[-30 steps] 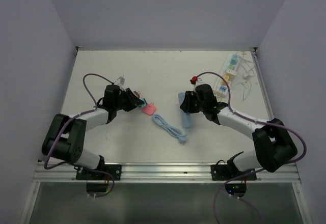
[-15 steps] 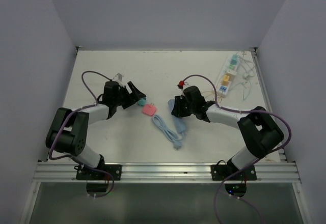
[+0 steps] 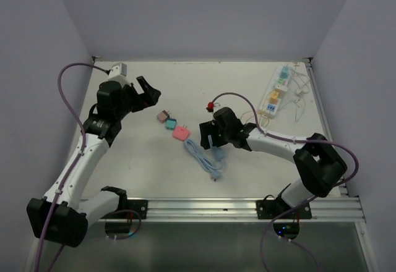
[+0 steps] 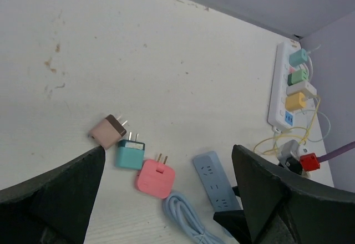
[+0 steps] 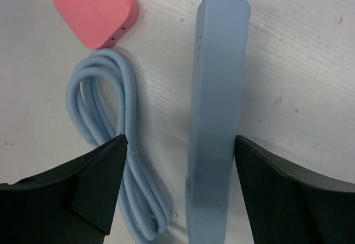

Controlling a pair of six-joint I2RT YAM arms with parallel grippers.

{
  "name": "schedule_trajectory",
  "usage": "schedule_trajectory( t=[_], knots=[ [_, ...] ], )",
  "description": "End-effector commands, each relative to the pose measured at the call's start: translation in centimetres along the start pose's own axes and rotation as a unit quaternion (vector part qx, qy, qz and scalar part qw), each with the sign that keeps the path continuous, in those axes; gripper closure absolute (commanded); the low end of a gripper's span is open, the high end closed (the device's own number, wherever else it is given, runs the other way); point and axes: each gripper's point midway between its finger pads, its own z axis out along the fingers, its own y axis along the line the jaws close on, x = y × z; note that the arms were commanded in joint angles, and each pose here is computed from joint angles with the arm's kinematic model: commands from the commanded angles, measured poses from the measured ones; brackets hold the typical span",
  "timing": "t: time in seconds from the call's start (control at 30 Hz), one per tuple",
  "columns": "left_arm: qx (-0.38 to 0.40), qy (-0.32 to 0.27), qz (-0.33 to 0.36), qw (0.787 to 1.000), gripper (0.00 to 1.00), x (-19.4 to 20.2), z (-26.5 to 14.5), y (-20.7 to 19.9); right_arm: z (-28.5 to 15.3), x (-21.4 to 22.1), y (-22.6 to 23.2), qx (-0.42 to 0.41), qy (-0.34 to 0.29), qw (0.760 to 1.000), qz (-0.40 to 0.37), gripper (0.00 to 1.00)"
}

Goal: Pull the plug off the socket

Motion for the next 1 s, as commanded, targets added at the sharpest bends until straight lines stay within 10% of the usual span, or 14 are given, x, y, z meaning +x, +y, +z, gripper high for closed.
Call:
schedule_trajectory(
  t=[0.0, 0.4, 0.6, 0.83, 0.97],
  knots=[
    [-0.059, -0.016, 0.069, 0.996, 0.0, -2.2, -3.6, 1.3, -3.1, -0.3, 0.9, 0.003, -0.021, 0.999, -0.024, 0.18],
    [-0.122, -0.05, 0.132, 0.982, 0.01, -2.0, -5.5, 4.8, -3.9, 5.3, 3.8, 0.045, 0.018, 0.994, -0.096, 0.19],
    [-0.162, -0.046, 0.138, 0.976, 0.02, 0.0, -4.7, 7.7, -2.2, 7.0, 2.0, 0.103, 0.034, 0.99, -0.093, 0.44],
    [-0.171, -0.044, 0.14, 0.974, 0.03, 0.6, -4.4, 8.4, -1.8, 6.6, -1.6, 0.174, 0.034, 0.979, -0.099, 0.98],
    [-0.175, -0.045, 0.142, 0.973, 0.03, 0.6, -4.4, 8.5, -1.3, 4.4, -4.2, 0.186, 0.03, 0.977, -0.1, 1.0]
  ],
)
